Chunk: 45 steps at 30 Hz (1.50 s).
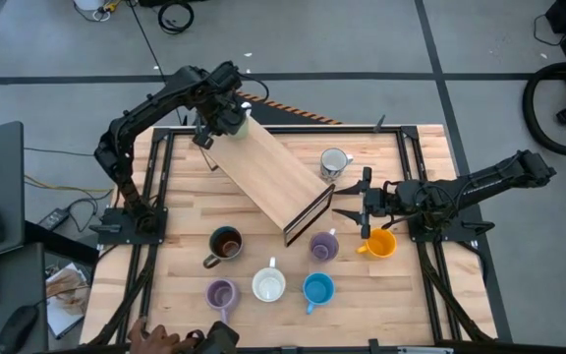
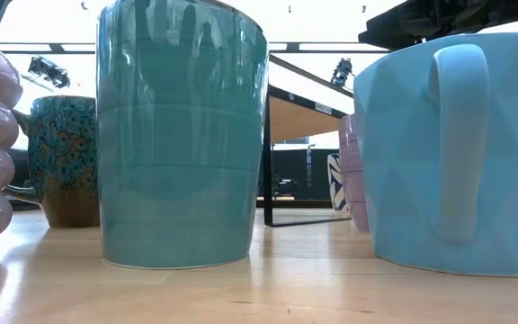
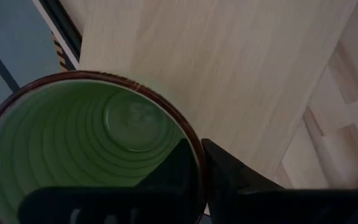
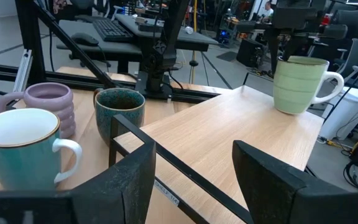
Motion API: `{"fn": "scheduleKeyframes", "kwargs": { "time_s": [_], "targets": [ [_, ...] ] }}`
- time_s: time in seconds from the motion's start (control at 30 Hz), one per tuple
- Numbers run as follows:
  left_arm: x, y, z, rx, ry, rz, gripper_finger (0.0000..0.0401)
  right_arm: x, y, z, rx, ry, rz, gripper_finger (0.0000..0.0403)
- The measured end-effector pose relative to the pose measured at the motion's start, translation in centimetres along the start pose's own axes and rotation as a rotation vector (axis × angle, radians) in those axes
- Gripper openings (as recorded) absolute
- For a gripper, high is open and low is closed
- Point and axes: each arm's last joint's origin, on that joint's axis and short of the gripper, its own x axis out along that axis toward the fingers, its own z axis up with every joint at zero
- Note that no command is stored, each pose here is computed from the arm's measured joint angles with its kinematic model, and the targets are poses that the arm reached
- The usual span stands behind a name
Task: Place coffee mugs
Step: Put the green patterned mug on the shelf
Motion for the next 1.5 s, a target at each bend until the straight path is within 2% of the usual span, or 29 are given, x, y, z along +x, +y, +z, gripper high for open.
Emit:
{"fn": "scheduleKeyframes", "kwargs": {
  "time_s": [0.3,0.73,1.03,1.5],
  "targets": [
    [-0.02,0.12,0.12,0.06,0.016,0.023,0.0032,0.0,0.0,0.02,-0.008,-0.002,0.0,0.0219],
    [-0.01,0.46,0.02,0.083,0.044,0.06,0.0032,0.0,-0.01,0.02,-0.008,-0.002,-0.001,0.0219],
    [-0.05,0.49,0.04,0.116,-0.038,0.045,0.0033,0.0,-0.01,0.02,-0.008,-0.002,-0.001,0.0219],
    [-0.08,0.48,0.14,0.105,-0.072,0.04,0.0034,0.0,-0.01,0.02,-0.01,-0.002,-0.001,0.0219]
  ]
}}
